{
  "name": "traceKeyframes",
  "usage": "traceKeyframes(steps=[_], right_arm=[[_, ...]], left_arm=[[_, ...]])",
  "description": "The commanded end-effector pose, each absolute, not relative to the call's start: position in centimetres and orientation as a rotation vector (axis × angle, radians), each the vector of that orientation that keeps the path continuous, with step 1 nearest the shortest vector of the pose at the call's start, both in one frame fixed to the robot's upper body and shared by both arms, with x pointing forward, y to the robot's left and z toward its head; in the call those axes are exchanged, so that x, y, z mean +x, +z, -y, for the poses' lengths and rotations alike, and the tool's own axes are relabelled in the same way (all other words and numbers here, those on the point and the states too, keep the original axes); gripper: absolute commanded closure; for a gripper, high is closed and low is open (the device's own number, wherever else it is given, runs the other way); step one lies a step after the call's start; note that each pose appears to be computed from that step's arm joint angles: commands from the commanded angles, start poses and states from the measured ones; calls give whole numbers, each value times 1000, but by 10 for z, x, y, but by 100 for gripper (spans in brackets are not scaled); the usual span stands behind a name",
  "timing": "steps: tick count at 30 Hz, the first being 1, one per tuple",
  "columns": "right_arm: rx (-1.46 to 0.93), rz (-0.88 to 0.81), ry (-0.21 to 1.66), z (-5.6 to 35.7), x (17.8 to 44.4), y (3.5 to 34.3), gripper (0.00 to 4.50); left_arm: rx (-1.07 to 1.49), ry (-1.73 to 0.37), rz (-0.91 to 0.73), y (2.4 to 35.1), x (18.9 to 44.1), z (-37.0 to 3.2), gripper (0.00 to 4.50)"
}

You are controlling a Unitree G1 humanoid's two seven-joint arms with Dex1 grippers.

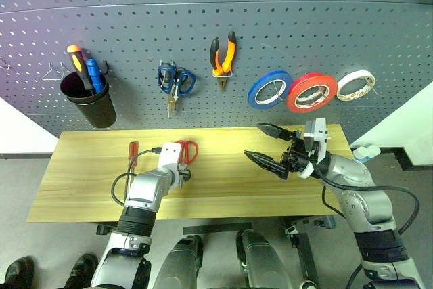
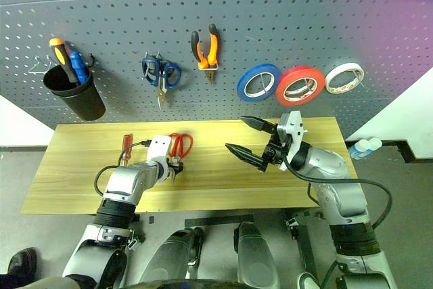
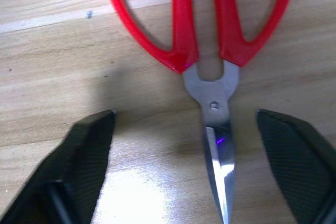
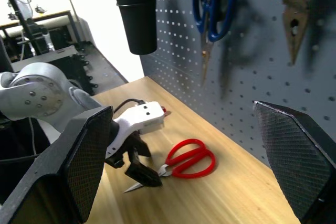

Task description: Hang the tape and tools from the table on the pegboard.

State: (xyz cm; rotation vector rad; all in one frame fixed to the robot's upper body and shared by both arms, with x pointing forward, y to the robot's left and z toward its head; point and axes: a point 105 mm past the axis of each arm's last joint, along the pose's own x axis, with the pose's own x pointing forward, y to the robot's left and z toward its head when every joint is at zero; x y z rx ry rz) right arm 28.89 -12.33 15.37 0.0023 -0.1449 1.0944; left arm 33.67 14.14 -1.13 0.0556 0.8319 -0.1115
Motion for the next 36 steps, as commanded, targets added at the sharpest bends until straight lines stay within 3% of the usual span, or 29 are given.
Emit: traceKeyframes(steps=[1,9,18,23,26,36], right_arm=[[-26,197,1093,125,286,166,0],[-32,223,1077,123,288,172,0],[-31,220,1060,126,292,171,0],[-25,209,1048,128,294,164,0],[-20,211,1041,131,296,164,0],[-20,211,1042,132,298,163,0]], left_arm=[[18,-105,-935,-34,319,-140,157],[4,-79,-933,-33,320,-143,419],[-2,-84,-911,-34,320,-145,423],[174,-142,-732,-11,331,-156,423],[130,-130,-643,4,333,-160,423],[386,-213,-477,25,321,-178,423]])
